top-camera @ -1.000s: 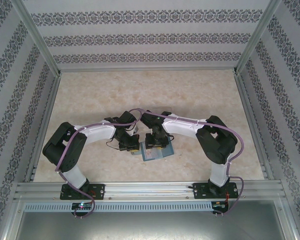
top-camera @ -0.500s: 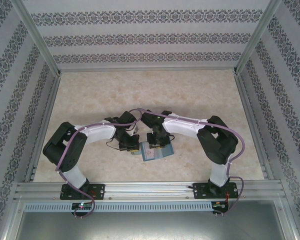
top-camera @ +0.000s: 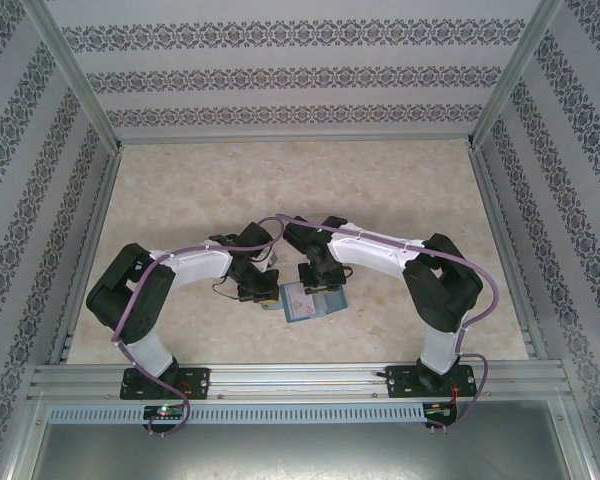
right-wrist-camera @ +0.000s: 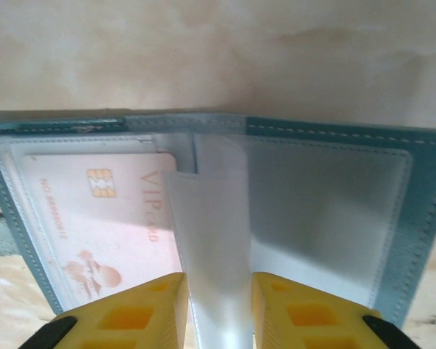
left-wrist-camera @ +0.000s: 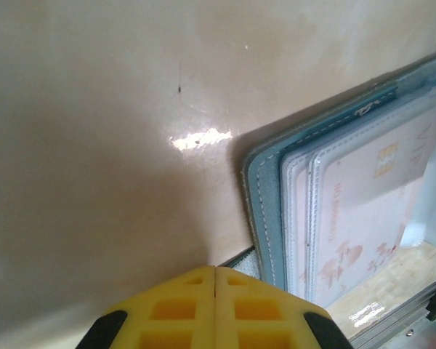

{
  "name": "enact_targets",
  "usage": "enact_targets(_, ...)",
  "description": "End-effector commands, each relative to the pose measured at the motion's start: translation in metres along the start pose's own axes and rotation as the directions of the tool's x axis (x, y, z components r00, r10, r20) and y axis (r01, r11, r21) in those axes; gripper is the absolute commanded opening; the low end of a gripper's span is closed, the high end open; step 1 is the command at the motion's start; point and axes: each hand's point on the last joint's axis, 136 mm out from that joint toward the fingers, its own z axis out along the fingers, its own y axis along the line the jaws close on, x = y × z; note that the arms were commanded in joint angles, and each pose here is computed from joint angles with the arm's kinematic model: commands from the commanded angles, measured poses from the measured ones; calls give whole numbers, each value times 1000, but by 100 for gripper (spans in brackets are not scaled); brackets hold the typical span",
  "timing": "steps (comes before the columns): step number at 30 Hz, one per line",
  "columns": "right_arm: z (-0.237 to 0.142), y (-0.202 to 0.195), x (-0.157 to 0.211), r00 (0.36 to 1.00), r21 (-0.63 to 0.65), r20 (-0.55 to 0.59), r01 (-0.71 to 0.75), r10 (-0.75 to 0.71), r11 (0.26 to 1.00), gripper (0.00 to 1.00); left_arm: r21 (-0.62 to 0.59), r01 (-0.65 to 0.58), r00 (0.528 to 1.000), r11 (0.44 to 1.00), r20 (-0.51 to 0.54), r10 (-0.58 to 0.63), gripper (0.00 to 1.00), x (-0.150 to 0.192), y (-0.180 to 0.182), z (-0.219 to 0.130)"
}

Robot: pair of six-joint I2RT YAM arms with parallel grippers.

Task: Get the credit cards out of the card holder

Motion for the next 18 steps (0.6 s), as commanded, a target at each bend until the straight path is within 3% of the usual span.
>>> enact_targets(1,-18,-11,-2,999,30,29,16,-17,999,27,-27,-21,1000,999,-11,21,2,-1,0,0)
enact_targets(9,-23,-20,-2,999,9,35,-2,2,1000,30,-33,-22,1000,999,-12,22,2,-2,1,0)
enact_targets(18,-16,-21,-1,999,-30,25,-19,20,999,15,-33,-23,1000,999,-13,23,2,-3,-1,0)
